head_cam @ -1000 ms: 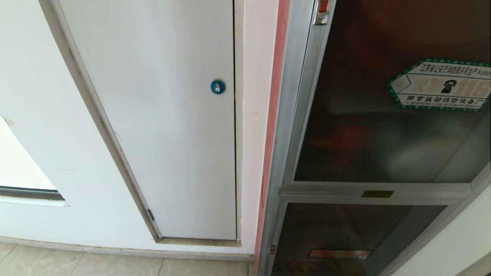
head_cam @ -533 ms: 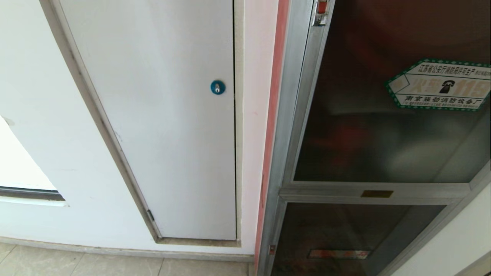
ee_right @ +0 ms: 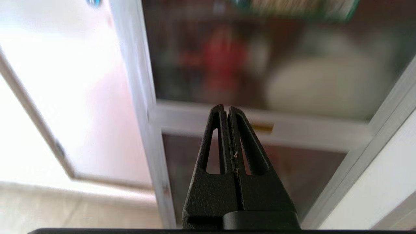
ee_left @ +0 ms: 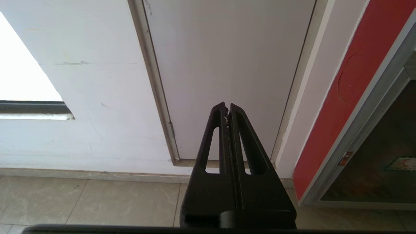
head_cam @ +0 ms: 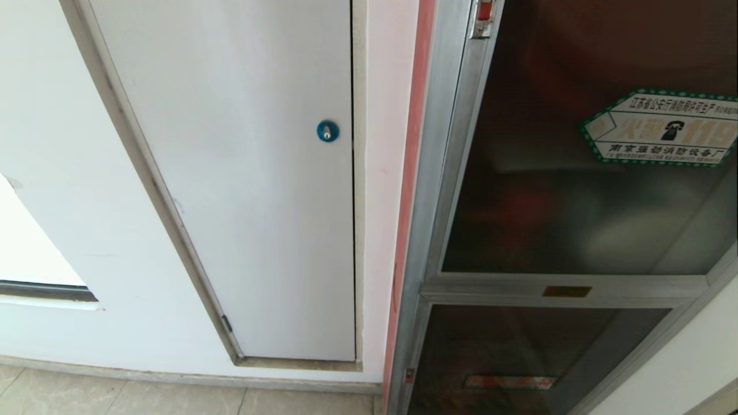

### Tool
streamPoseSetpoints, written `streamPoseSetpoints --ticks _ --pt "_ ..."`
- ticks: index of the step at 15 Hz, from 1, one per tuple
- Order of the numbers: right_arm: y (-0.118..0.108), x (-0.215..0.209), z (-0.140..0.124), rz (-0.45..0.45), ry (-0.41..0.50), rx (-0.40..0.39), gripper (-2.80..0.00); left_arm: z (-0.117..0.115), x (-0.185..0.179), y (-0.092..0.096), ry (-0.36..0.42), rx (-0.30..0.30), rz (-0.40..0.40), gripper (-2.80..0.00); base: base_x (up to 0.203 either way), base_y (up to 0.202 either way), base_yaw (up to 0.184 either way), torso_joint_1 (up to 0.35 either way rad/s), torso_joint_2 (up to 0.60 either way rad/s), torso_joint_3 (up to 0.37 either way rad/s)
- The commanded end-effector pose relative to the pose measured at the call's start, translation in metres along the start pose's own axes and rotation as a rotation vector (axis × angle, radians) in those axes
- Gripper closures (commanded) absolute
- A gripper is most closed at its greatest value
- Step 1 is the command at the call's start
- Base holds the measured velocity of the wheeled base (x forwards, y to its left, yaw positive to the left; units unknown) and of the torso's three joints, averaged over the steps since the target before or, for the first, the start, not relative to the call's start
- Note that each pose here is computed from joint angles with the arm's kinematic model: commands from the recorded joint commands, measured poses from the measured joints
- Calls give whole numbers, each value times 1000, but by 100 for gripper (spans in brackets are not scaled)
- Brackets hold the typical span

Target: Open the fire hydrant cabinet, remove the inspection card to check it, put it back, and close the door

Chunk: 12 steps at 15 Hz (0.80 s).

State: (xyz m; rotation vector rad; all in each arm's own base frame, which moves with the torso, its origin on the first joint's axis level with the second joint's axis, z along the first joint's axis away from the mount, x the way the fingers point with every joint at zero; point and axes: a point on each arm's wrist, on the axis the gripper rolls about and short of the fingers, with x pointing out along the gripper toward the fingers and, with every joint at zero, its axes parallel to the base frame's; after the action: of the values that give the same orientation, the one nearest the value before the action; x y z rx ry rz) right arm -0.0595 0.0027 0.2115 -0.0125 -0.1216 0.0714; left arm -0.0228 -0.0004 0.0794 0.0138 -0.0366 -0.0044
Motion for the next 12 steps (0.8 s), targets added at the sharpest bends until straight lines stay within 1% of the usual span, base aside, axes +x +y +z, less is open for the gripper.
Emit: streamPoseSetpoints --ticks 1,4,5,7,9,12 --pt "0 -4 -29 13 28 -4 0 -4 1 0 14 0 0 0 0 0 0 0 0 0" --pt "0 -2 -84 19 79 -46 0 -4 1 0 14 0 0 0 0 0 0 0 0 0" --pt "0 4 -96 10 89 -56 0 -4 1 0 14 0 0 0 0 0 0 0 0 0" --pt "-1 15 -116 -3 65 -81 0 -4 1 0 14 0 0 0 0 0 0 0 0 0" --pt "-2 20 -131 -10 48 -148 0 -4 1 0 14 0 0 0 0 0 0 0 0 0" --pt "-2 21 -133 -17 64 -125 0 -4 1 0 14 0 0 0 0 0 0 0 0 0"
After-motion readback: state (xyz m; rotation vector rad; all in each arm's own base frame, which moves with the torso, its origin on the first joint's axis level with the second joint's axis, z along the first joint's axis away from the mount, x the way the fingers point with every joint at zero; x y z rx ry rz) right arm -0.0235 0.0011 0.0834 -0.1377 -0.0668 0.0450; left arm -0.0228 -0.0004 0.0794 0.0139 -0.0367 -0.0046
